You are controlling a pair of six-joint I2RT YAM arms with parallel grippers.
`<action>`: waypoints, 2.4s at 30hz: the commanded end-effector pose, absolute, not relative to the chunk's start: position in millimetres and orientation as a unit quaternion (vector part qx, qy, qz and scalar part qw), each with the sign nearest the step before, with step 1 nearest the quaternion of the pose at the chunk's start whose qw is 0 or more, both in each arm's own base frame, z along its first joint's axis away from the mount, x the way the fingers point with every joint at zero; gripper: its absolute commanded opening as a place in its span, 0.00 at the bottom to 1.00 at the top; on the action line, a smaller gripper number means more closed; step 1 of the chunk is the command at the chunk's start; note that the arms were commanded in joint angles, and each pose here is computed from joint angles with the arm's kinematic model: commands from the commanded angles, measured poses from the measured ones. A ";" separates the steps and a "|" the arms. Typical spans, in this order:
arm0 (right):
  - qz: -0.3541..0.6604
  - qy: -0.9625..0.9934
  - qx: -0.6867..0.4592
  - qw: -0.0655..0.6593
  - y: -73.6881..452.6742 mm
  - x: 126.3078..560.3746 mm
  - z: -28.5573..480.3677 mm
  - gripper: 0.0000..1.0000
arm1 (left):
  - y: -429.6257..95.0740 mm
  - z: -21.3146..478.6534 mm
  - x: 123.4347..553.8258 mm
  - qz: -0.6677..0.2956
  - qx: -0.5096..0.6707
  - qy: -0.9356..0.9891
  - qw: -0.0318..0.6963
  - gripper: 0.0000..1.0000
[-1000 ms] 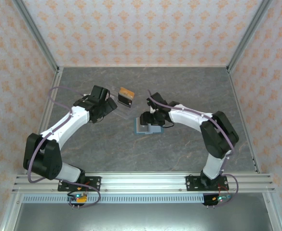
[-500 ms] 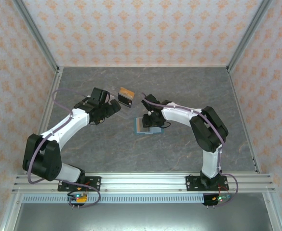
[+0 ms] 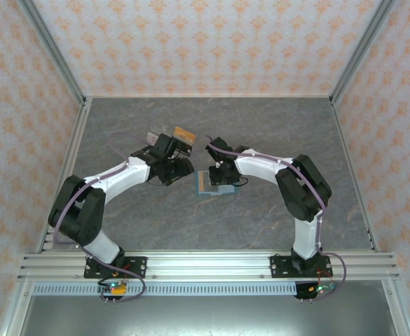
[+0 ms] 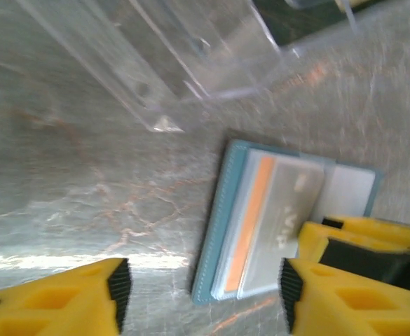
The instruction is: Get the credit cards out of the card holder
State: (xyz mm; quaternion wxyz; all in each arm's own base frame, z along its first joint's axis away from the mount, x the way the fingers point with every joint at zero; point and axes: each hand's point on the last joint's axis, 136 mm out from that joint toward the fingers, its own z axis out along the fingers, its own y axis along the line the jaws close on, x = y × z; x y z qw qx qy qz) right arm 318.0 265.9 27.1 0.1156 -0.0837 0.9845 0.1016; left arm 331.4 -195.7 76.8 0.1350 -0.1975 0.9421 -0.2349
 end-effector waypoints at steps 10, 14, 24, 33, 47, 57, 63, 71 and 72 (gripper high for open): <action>0.077 0.990 -0.077 0.091 249.0 310.3 8.1 0.23 | -251.8 78.9 344.9 -0.305 -0.180 0.927 0.122 0.34; 0.079 0.990 -0.075 0.091 248.3 310.4 8.4 0.23 | -259.9 70.1 348.1 -0.304 -0.178 0.929 0.117 0.29; 0.083 0.990 -0.075 0.090 248.0 310.1 8.1 0.23 | -261.5 43.3 345.4 -0.279 -0.183 0.938 0.096 0.26; 0.088 0.990 -0.072 0.087 247.3 309.7 8.2 0.23 | -262.8 32.7 342.9 -0.277 -0.185 0.939 0.084 0.29; 0.111 0.988 -0.063 0.088 250.3 311.1 15.4 0.23 | -279.0 36.0 343.5 -0.316 -0.158 0.933 0.071 0.27; 0.158 0.976 -0.033 0.144 247.6 324.3 64.5 0.32 | -265.8 41.8 343.8 -0.285 -0.154 0.941 0.093 0.08; 0.173 0.967 -0.011 0.185 235.6 328.9 86.9 0.38 | -246.4 55.4 337.3 -0.236 -0.132 0.956 0.110 0.04; 0.177 0.962 -0.002 0.209 227.5 330.4 99.7 0.39 | -270.0 72.1 341.1 -0.299 -0.115 0.941 0.105 0.17; 0.177 0.961 0.000 0.212 226.3 331.1 101.5 0.39 | -275.4 74.7 341.6 -0.312 -0.111 0.938 0.104 0.20</action>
